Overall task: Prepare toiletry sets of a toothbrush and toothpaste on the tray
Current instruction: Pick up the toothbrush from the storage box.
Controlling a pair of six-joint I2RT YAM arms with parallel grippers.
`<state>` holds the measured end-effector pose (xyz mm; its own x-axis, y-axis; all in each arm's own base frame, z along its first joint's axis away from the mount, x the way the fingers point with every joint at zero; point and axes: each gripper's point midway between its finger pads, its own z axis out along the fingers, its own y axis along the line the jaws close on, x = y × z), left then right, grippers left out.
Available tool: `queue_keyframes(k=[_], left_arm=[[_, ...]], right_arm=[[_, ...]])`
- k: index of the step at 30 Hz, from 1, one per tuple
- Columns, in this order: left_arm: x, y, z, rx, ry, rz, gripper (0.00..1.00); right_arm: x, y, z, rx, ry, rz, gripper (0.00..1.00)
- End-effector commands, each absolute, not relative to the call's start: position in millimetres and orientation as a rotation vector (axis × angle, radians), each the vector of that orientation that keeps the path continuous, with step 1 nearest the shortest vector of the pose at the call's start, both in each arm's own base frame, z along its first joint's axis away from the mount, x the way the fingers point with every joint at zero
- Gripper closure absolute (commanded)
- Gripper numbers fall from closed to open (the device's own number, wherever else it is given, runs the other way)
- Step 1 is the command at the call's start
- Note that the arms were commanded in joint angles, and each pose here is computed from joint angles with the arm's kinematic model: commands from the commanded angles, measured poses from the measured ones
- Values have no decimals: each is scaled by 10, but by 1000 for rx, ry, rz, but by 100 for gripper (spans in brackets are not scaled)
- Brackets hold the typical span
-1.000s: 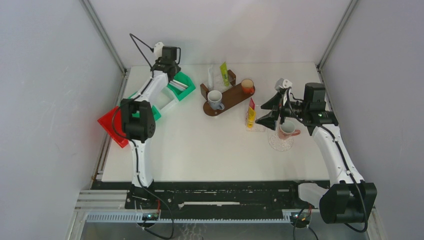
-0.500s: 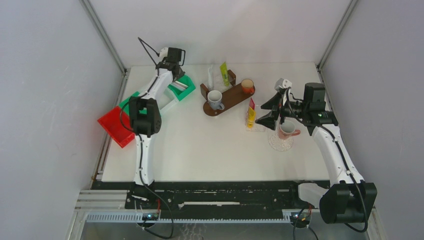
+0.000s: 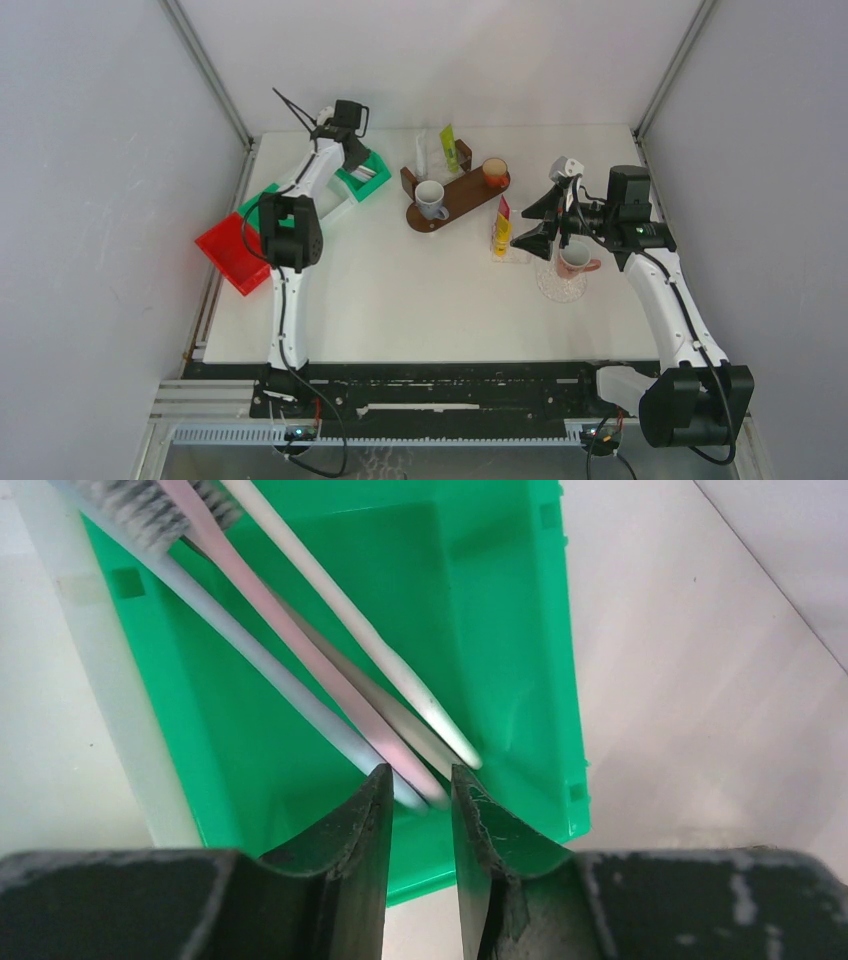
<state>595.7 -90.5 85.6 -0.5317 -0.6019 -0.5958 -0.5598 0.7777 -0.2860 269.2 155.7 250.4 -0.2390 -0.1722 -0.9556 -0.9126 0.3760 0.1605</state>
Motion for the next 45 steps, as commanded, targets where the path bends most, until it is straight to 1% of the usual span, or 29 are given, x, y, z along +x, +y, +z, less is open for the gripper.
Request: queue_keyframes(k=[1, 10, 23, 27, 32, 38, 45], left_arm=[[6058, -883, 1074, -914, 2201, -130, 68], [6044, -834, 1026, -946, 2204, -125, 65], [6056, -806, 866, -1005, 2226, -171, 66], [6025, -760, 829, -1036, 2229, -152, 63], [6021, -776, 785, -1055, 2238, -171, 62], [6067, -814, 733, -1057, 2248, -218, 67], [6083, -864, 753, -1042, 2254, -257, 82]], right_arm=[[2708, 1570, 2702, -1008, 1599, 913, 14], [2705, 1570, 2703, -1008, 1598, 912, 14], [2702, 1572, 2710, -1009, 1596, 912, 14], [2705, 1571, 2707, -1009, 1596, 911, 14], [2707, 1571, 2704, -1010, 1597, 909, 14], [2707, 1571, 2706, -1010, 1596, 909, 14], [2709, 1571, 2702, -1011, 1597, 907, 14]])
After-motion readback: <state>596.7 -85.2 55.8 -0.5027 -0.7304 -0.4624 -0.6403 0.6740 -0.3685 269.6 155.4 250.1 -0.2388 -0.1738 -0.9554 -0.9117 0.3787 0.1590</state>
